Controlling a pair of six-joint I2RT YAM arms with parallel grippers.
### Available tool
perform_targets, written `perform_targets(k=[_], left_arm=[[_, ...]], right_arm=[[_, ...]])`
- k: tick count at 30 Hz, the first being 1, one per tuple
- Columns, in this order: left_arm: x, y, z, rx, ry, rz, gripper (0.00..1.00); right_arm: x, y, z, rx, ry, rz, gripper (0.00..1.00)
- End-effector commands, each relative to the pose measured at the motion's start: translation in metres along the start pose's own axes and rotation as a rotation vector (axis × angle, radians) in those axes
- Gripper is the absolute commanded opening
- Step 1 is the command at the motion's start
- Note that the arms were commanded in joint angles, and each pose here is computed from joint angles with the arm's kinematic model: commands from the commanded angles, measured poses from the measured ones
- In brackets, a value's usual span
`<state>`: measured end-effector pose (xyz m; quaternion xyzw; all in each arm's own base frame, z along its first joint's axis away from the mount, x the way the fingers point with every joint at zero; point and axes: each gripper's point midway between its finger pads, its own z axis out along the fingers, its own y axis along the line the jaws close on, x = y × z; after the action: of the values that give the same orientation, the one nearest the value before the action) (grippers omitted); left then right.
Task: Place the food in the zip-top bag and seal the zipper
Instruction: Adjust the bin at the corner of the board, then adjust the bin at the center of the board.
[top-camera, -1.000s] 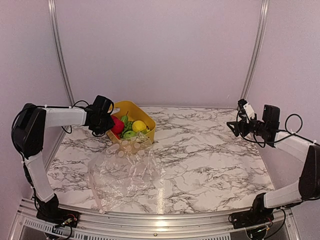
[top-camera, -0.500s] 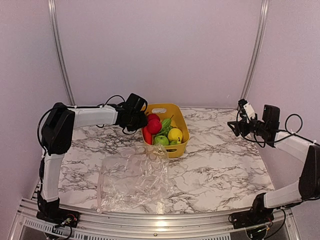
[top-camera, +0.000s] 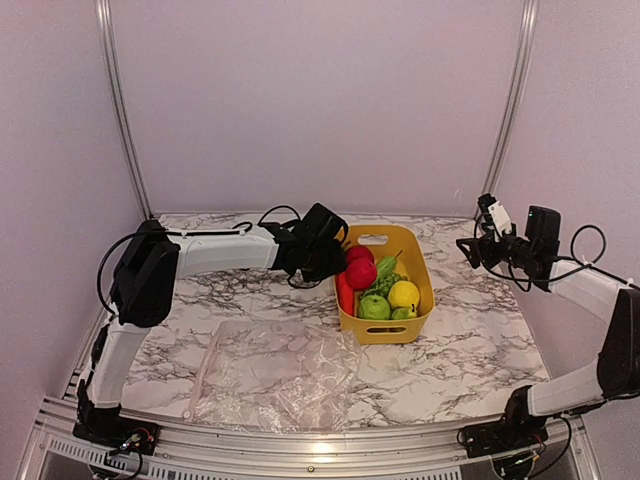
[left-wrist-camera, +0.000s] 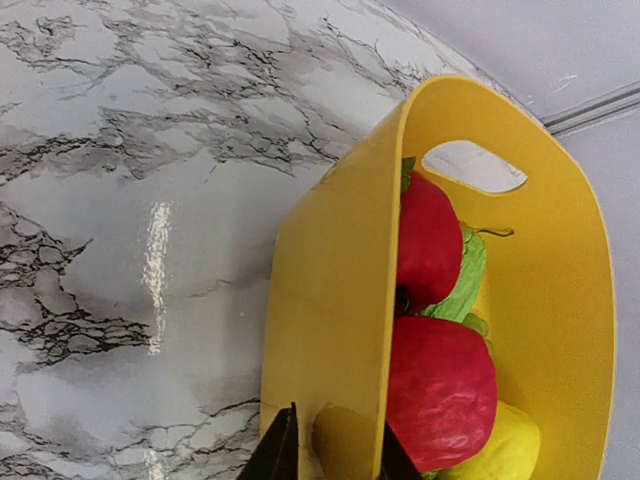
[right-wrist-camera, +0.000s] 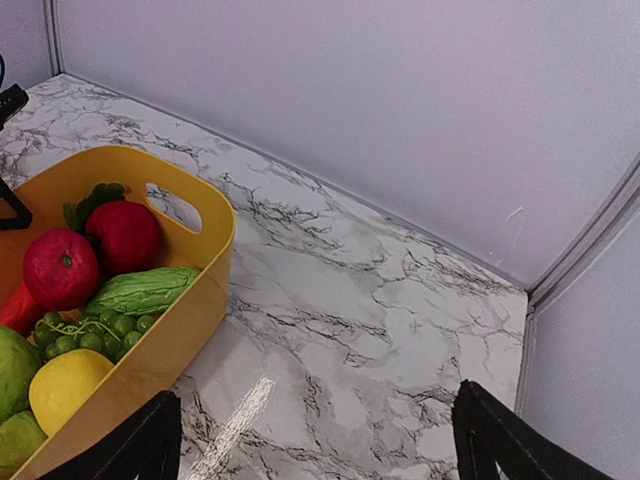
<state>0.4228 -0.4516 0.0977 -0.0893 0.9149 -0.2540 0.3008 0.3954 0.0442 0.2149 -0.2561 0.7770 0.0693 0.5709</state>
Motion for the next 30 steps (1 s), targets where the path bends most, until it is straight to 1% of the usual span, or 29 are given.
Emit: perform_targets(k=[1,3,4,5,8,13,15,18,20,22,23,25,27,29,30], left_arm=[[-0.017,-0.032,-0.016,0.100,-0.027,-0.058,0.40],[-0.024,-0.035,-0.028,0.103,-0.045,-0.022,0.66],[-0.030,-0.038,-0.038,0.105,-0.060,0.002,0.88],[-0.036,-0.039,-0.048,0.105,-0.079,0.033,0.98],[-0.055,-0.036,-0.092,0.091,-0.144,0.126,0.99],[-0.073,-0.005,-0.171,0.015,-0.239,0.345,0.99],[-0.074,0.017,-0.197,-0.031,-0.276,0.430,0.99],[-0.077,0.058,-0.235,-0.102,-0.370,0.499,0.99],[-0.069,0.087,-0.253,-0.145,-0.392,0.516,0.99],[-0.060,0.113,-0.265,-0.187,-0.385,0.520,0.99],[-0.056,0.130,-0.270,-0.229,-0.383,0.497,0.99],[-0.051,0.164,-0.280,-0.332,-0.400,0.447,0.99],[-0.051,0.203,-0.294,-0.468,-0.449,0.359,0.99],[-0.046,0.232,-0.300,-0.552,-0.436,0.334,0.99],[-0.043,0.239,-0.301,-0.565,-0.423,0.336,0.99]], right_arm=[[-0.010,-0.002,0.002,-0.002,-0.006,-0.003,0.90],[-0.009,0.000,0.002,-0.011,-0.005,-0.008,0.90],[-0.009,0.002,0.002,-0.019,-0.006,-0.013,0.90],[-0.008,0.003,0.002,-0.027,-0.005,-0.015,0.90],[-0.009,0.008,0.001,-0.052,-0.008,-0.028,0.90],[-0.019,0.023,-0.008,-0.117,-0.053,-0.063,0.91],[-0.026,0.033,-0.013,-0.151,-0.083,-0.088,0.90],[-0.042,0.052,-0.019,-0.206,-0.127,-0.118,0.90],[-0.054,0.066,-0.021,-0.253,-0.148,-0.131,0.89],[-0.065,0.095,-0.019,-0.352,-0.144,-0.143,0.87],[-0.072,0.107,-0.016,-0.388,-0.138,-0.153,0.86],[-0.077,0.135,-0.004,-0.429,-0.089,-0.194,0.85],[-0.076,0.169,0.007,-0.465,-0.030,-0.266,0.85],[-0.075,0.199,0.015,-0.515,0.008,-0.300,0.85],[-0.075,0.213,0.018,-0.551,0.017,-0.311,0.84]])
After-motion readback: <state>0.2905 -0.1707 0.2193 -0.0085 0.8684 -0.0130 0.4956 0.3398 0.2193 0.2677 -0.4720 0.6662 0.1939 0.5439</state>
